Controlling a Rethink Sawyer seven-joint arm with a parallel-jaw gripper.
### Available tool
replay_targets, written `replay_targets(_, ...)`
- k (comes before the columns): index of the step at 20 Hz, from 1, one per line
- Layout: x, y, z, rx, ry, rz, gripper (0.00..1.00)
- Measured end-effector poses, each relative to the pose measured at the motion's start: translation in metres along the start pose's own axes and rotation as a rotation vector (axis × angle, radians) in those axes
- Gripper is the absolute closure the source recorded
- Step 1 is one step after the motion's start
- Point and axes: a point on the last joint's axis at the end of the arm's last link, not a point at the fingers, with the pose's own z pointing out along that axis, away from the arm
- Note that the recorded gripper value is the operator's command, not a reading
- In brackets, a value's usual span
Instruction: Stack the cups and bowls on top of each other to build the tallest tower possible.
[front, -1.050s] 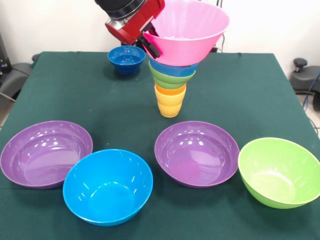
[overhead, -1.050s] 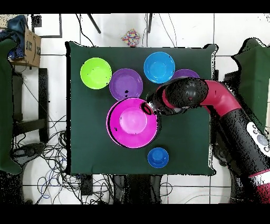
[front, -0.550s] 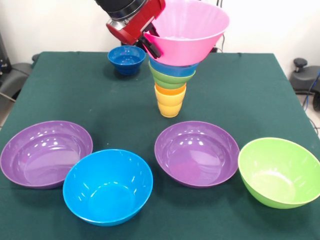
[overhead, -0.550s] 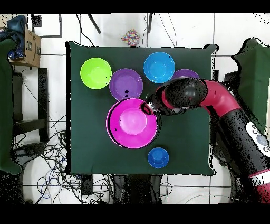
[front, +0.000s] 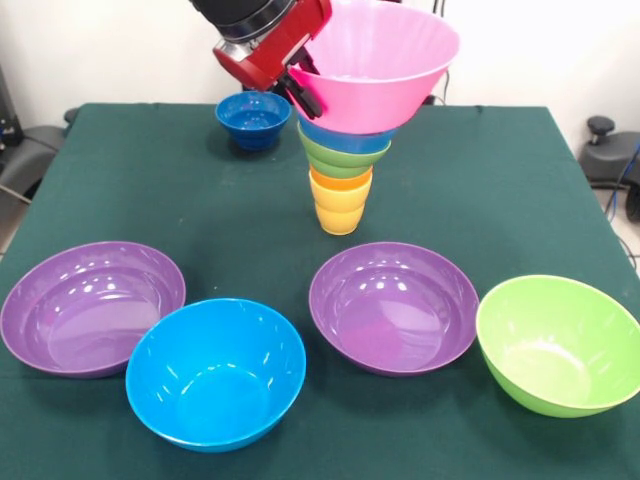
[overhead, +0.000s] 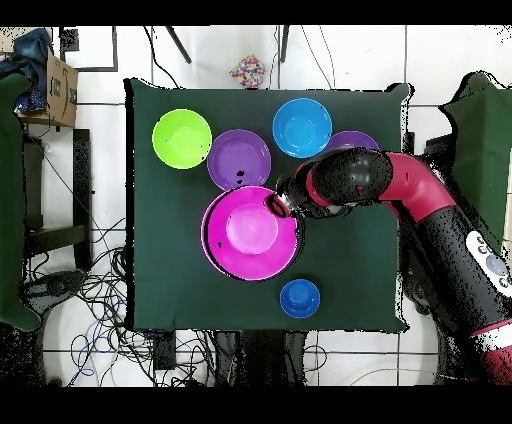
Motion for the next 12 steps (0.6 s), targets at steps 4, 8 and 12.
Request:
replay_targets(4, -0.0008, -0.0011, 0.0002, 0.008, -0.011, 0.000, 1.00)
replay_targets(8, -0.0025, -0.0027, 0.0002, 0.020, -0.026, 0.000, 1.00)
replay_targets(12, -0.0037, -0.0038, 0.0002, 0.028, -0.036, 0.000, 1.00)
